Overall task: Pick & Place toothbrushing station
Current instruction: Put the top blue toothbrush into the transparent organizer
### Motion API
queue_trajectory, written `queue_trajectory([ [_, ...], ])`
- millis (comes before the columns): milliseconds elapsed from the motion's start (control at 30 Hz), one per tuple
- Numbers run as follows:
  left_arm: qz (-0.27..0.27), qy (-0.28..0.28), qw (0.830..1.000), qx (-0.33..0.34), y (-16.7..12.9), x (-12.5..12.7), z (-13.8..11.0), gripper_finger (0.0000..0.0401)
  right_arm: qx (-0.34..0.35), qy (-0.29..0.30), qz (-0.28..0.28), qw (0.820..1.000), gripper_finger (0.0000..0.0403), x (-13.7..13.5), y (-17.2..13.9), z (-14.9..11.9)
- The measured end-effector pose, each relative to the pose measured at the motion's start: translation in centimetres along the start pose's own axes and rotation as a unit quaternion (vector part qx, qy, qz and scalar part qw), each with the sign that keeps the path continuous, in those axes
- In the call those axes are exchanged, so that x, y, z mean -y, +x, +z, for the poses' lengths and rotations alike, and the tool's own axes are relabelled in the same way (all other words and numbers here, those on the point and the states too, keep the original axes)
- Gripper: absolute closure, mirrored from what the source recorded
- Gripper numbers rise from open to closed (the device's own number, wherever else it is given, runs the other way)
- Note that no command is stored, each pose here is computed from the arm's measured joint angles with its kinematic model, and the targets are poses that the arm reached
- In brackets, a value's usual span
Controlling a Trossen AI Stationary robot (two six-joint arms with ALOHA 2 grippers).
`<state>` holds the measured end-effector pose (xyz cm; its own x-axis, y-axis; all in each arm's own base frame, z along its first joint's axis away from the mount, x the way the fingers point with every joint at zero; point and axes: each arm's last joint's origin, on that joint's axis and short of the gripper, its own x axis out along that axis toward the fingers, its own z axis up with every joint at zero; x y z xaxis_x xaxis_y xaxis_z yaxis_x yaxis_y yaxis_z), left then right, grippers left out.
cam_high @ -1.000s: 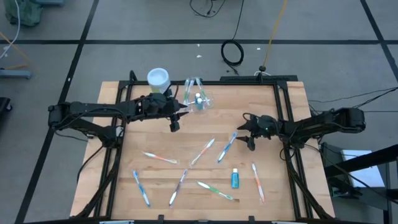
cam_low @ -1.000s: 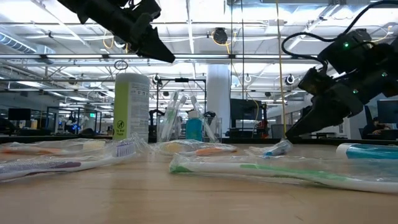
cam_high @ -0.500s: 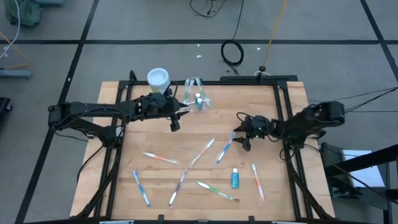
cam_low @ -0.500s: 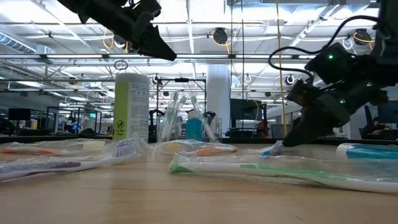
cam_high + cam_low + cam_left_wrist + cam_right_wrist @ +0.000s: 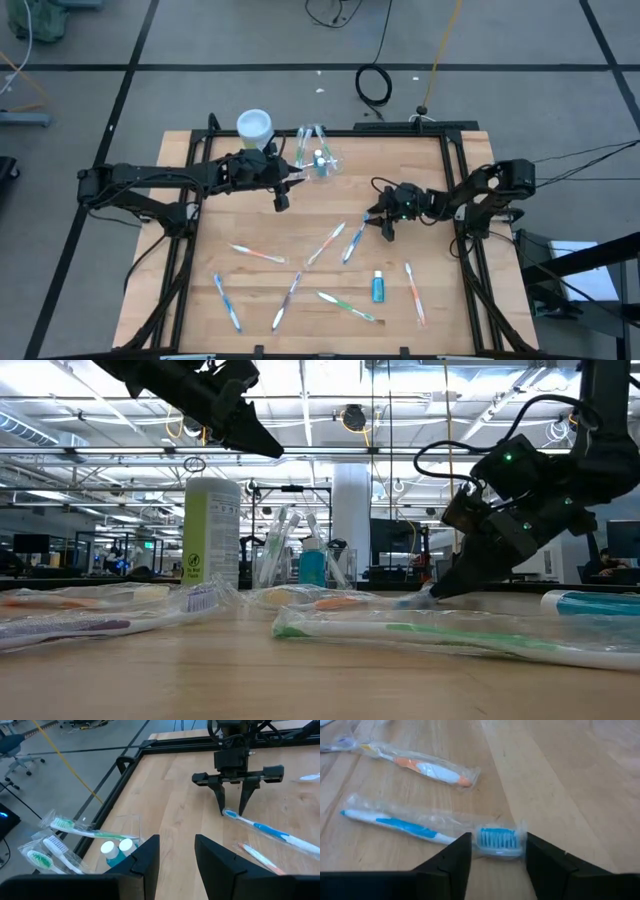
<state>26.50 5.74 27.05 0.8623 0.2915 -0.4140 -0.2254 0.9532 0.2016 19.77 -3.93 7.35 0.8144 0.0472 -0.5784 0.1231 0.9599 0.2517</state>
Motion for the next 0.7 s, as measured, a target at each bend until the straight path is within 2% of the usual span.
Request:
queue_trajectory([
  [200, 0.000, 0.000, 1.000, 0.000, 0.0, 0.0, 0.0, 0.0272, 0.023, -0.006, 0.010, 1.000, 0.0309, -0.1, 0.0, 0.4],
  [433, 0.000, 0.001, 1.000, 0.001, 0.0, 0.0, 0.0, 0.0272, 0.037, -0.022, 0.025, 0.999, 0.0355, -0.4, -0.5, 0.9],
  [533, 0.000, 0.001, 1.000, 0.001, 0.0, 0.0, 0.0, 0.0272, 0.064, -0.041, 0.046, 0.996, 0.0371, -0.8, -1.0, 1.8],
  [700, 0.000, 0.001, 1.000, 0.001, 0.0, 0.0, 0.0, 0.0272, 0.131, -0.066, 0.050, 0.988, 0.0382, -1.4, -2.5, 3.7],
])
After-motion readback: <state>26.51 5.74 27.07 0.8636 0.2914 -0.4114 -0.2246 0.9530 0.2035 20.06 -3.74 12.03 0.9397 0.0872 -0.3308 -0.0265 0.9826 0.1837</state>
